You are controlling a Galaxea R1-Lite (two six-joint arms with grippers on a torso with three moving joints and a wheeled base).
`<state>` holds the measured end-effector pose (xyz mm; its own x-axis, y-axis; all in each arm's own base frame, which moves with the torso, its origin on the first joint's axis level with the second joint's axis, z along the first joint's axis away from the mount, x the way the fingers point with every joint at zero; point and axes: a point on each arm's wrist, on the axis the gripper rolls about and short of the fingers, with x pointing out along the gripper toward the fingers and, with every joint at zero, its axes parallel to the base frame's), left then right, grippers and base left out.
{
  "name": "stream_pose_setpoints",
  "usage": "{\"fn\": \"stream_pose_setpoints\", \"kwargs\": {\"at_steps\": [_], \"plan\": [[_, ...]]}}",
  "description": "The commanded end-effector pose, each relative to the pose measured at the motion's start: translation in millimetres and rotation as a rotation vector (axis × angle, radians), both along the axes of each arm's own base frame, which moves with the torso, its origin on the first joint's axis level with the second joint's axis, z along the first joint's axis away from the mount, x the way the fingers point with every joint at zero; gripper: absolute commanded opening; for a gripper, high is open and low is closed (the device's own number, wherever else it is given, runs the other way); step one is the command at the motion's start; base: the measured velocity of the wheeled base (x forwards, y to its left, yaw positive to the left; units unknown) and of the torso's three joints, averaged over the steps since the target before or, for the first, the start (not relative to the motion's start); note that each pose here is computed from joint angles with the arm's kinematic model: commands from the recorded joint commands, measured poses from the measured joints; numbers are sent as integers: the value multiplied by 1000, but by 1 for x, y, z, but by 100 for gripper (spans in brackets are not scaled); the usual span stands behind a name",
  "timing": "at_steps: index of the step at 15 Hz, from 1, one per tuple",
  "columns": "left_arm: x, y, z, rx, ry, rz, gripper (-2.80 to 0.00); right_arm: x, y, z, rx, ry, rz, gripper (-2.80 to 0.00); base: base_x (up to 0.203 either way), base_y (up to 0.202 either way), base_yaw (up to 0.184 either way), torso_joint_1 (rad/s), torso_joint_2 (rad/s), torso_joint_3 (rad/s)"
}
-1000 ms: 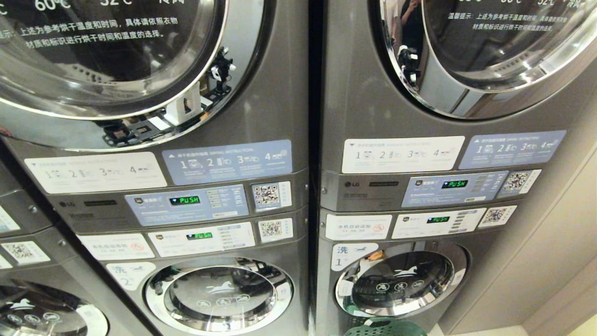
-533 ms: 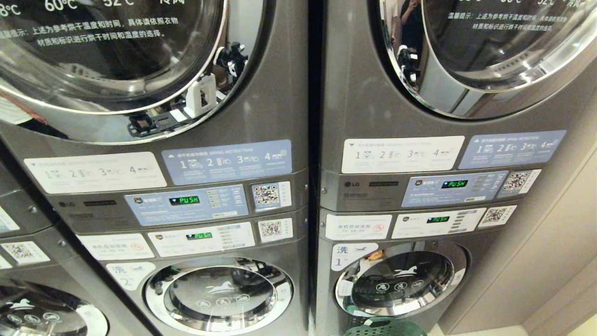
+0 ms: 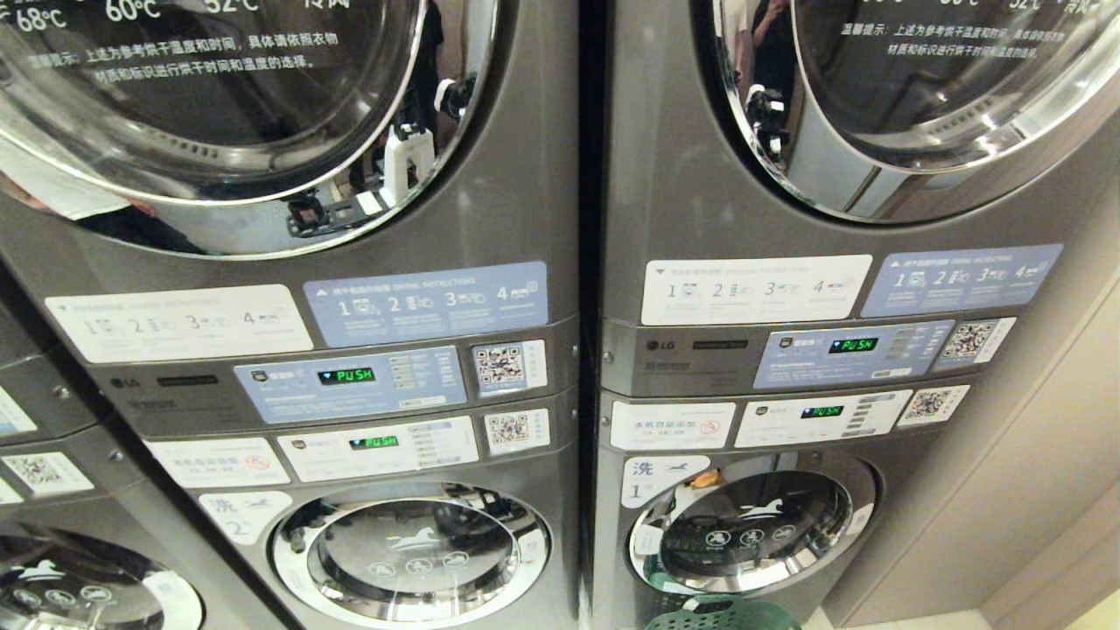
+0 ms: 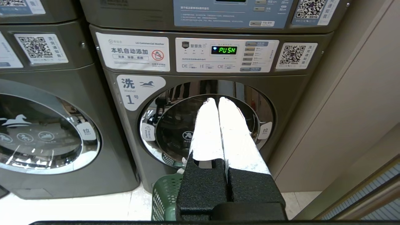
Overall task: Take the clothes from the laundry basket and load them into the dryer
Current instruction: Close the dryer
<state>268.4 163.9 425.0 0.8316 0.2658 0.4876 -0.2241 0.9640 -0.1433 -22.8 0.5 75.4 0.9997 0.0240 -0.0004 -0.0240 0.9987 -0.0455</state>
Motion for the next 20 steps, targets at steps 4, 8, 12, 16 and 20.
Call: {"fn": "stream_pose_setpoints", "kwargs": {"at_steps": [4, 8, 12, 16, 20], "plan": [[20, 12, -14, -4, 44, -63, -280, 0, 0, 0, 0, 1, 1, -280, 0, 0, 0, 0, 0, 0], [24, 14, -13, -18, 30, -83, -280, 0, 0, 0, 0, 1, 1, -280, 0, 0, 0, 0, 0, 0], [29, 14, -5, 11, 7, -152, -280, 0, 0, 0, 0, 3, 1, -280, 0, 0, 0, 0, 0, 0], [30, 9, -2, 37, -19, -174, -280, 0, 0, -1, 0, 4, 1, -280, 0, 0, 0, 0, 0, 0], [36, 13, -8, 36, -7, -161, -280, 0, 0, 0, 0, 2, 1, -280, 0, 0, 0, 0, 0, 0]]}}
